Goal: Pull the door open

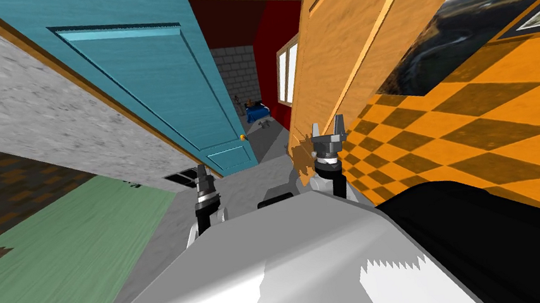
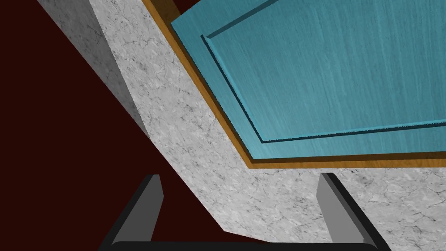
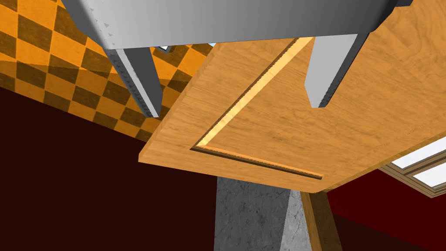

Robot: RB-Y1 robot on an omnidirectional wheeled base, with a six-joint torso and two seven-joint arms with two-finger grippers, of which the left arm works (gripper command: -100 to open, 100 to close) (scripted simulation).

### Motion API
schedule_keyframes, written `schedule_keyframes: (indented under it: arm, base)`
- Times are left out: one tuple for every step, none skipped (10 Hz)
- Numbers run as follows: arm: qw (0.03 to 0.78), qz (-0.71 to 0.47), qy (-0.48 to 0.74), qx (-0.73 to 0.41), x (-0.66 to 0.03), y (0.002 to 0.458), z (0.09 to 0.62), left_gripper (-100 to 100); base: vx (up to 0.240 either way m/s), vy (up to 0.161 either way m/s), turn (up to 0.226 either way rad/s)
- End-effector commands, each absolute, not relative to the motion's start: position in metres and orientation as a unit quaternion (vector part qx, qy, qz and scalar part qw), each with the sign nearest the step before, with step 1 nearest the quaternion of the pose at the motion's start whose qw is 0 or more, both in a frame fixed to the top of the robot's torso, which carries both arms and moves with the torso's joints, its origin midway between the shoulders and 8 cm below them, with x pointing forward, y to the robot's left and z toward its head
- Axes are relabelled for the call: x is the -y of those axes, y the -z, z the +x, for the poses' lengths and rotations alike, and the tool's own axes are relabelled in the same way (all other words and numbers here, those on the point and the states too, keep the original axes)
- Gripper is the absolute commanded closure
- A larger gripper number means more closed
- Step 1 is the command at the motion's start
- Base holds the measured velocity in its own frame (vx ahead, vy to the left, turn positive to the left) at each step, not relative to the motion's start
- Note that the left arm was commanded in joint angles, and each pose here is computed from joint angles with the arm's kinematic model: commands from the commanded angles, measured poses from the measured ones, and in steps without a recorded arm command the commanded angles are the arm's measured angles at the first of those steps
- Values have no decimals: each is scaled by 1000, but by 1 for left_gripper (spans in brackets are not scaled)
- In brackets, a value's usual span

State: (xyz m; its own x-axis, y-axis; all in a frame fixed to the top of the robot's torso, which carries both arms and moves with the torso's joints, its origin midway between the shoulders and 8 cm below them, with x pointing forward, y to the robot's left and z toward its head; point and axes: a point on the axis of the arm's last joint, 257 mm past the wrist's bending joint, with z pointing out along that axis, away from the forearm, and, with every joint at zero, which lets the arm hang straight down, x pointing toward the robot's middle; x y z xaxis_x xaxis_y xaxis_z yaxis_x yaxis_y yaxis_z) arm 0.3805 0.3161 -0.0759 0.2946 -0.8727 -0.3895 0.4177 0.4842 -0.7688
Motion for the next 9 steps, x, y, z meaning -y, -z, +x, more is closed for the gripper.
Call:
schedule_keyframes:
  arm:
    - [763,-269,407,-424,-320,85,383,-100]
    - [766,-266,395,-431,-323,91,384,-100]
    - [770,-262,383,-438,-325,96,386,-100]
    - [773,-258,371,-445,-328,102,387,-100]
    - [776,-254,359,-452,-331,107,389,-100]
    - [779,-250,347,-458,-334,113,390,-100]
    - [782,-247,334,-465,-337,119,391,-100]
    - [784,-243,322,-472,-340,125,392,-100]
    - [787,-238,309,-479,-343,131,393,-100]
  base:
    - [100,-14,-38]
    - [102,-20,-32]
    - [90,-6,-32]
    - [87,3,-36]
    - [95,1,-38]
    - [100,-12,-31]
    - [105,-14,-32]
    - [102,-15,-37]
    - [95,-16,-39]
